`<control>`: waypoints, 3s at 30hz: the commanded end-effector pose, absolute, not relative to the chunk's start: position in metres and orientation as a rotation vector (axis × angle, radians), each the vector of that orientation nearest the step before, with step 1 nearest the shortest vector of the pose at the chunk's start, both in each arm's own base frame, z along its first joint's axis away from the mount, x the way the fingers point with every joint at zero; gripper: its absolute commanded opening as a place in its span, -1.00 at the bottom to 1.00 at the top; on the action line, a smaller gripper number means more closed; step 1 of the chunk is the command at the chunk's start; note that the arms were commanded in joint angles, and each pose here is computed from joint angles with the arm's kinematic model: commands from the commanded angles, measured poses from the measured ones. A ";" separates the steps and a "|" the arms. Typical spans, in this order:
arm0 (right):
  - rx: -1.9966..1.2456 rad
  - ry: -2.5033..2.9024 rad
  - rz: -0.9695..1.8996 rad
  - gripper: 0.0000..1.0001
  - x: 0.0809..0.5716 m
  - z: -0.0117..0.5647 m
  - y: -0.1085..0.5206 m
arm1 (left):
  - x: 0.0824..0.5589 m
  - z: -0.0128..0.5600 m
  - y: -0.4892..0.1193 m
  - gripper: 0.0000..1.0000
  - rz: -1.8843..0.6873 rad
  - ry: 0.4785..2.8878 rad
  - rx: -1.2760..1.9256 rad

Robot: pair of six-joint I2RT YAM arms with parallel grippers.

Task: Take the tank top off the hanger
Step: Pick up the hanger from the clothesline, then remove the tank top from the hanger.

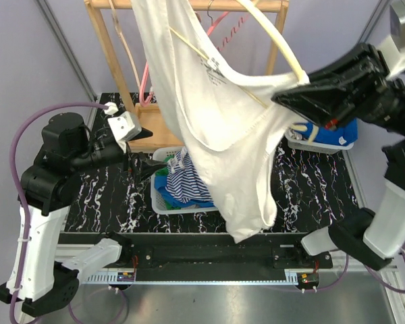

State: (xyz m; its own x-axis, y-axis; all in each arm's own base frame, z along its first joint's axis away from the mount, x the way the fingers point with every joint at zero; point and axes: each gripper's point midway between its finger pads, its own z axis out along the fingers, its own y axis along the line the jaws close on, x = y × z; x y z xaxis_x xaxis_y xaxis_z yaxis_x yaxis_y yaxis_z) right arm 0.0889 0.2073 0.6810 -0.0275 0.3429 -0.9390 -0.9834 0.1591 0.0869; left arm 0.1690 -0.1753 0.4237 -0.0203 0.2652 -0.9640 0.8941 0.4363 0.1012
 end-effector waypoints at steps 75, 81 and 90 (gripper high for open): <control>-1.275 1.671 0.904 -1.00 0.157 0.422 0.270 | 0.168 0.463 -0.156 0.98 -0.516 1.472 1.058; -1.294 1.586 0.956 -1.00 0.151 0.441 0.277 | 0.170 0.428 -0.170 0.98 -0.609 1.518 1.133; -1.343 1.492 1.136 -1.00 0.134 0.450 0.296 | 0.183 0.432 -0.176 0.98 -0.615 1.490 1.106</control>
State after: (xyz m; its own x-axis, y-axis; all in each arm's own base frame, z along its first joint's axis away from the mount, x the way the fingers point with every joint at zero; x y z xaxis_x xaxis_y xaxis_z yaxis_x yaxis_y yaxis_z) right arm 0.1496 0.2794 0.4133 -0.2059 -0.3885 -0.8982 -0.9734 0.1757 0.1471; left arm 0.1853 -0.1692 0.4030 -0.0367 0.3580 -0.9330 0.8831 0.4485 0.1374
